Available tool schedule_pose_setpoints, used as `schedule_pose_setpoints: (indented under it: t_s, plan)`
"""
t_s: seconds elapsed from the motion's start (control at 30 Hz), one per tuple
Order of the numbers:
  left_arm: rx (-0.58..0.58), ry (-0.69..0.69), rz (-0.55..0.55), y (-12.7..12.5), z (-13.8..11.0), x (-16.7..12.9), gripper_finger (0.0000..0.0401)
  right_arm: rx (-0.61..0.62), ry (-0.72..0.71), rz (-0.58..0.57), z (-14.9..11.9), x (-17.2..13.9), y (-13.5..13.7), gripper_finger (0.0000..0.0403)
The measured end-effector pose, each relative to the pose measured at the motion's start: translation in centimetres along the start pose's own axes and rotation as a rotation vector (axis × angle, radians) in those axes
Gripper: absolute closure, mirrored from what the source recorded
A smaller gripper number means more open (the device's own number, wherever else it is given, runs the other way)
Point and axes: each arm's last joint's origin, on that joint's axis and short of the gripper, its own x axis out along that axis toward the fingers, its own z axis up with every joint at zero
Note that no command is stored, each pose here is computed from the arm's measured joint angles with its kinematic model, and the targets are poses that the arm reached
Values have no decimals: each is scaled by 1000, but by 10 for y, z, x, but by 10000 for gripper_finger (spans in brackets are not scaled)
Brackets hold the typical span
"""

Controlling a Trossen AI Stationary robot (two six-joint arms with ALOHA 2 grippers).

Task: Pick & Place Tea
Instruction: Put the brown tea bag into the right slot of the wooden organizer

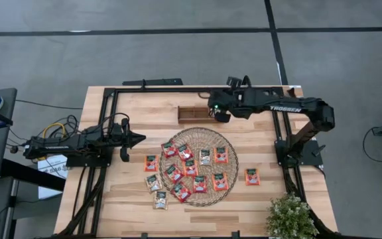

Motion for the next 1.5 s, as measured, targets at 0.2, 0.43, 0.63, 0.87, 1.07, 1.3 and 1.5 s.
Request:
schedule_pose_setpoints:
  t_s: [0.2, 0.43, 0.63, 0.87, 1.07, 1.3, 1.5]
  plan:
    - [40, 0, 0, 0, 0, 0, 393, -2, -10, 18, -11, 26, 27, 403]
    - [40, 0, 0, 0, 0, 0, 392, 25, -13, 96, -22, 48, 38, 403]
    - [40, 0, 0, 0, 0, 0, 392, 52, -36, 132, -28, 61, 43, 403]
    - [40, 0, 0, 0, 0, 0, 392, 2, -33, 157, -24, 78, 54, 403]
    - [39, 0, 0, 0, 0, 0, 392, -60, -29, 156, -20, 91, 65, 403]
    - [40, 0, 0, 0, 0, 0, 393, -93, -22, 147, -20, 94, 67, 403]
    - [40, 0, 1, 0, 0, 0, 393, -109, -13, 127, -21, 96, 63, 403]
